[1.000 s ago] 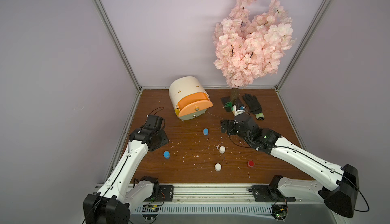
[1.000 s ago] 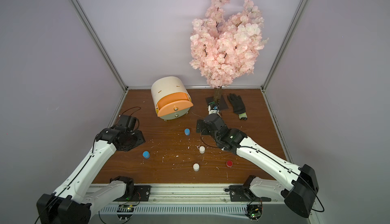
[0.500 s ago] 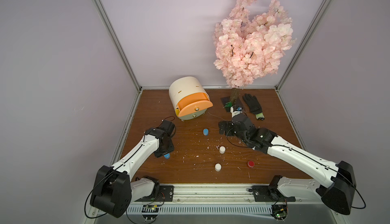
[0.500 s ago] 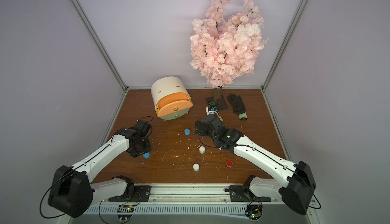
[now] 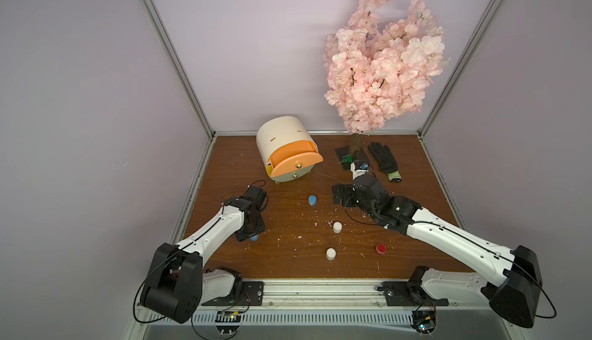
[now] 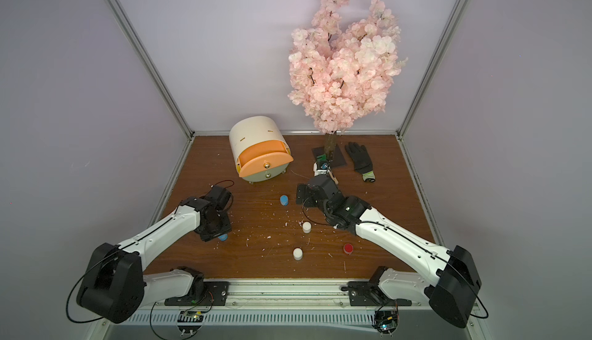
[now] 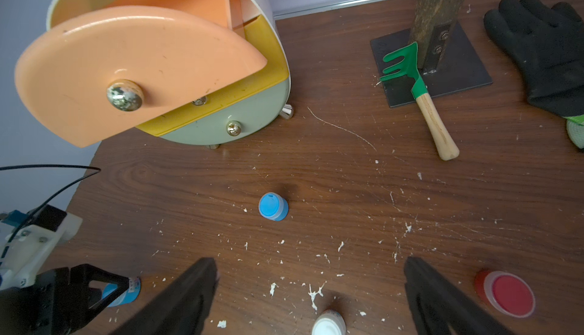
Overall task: Put the paint cans in the drawer according to color
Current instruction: Pick up the paint can at the center of the board.
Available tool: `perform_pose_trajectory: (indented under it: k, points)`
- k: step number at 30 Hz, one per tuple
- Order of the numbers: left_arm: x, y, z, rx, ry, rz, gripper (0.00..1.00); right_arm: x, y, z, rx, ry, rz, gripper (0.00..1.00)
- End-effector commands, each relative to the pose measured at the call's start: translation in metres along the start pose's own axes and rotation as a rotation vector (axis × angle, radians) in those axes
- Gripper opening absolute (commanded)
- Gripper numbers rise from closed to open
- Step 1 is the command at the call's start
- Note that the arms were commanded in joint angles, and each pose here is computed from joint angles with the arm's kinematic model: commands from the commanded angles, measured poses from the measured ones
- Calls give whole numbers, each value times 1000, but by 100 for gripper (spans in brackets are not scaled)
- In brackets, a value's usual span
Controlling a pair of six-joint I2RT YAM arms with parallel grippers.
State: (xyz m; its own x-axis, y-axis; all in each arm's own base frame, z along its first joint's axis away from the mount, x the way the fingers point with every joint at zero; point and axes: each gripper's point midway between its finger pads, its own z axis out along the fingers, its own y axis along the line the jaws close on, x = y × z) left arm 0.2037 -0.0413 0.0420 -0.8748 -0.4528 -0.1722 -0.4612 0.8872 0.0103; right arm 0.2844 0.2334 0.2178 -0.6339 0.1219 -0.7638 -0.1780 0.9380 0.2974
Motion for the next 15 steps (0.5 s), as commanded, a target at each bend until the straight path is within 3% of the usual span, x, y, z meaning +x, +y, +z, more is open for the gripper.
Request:
perform_pose_trajectory:
  k: [1, 7, 15]
  points:
    - [4, -1, 4, 2, 10, 17, 52, -10, 3, -8, -29, -41, 34, 99]
    - [9, 1, 8, 1, 25, 15, 48, -8, 3, -6, -30, -37, 40, 99]
    - [1, -5, -4, 42, -17, 77, 31, -11, 3, -7, -29, -47, 43, 99]
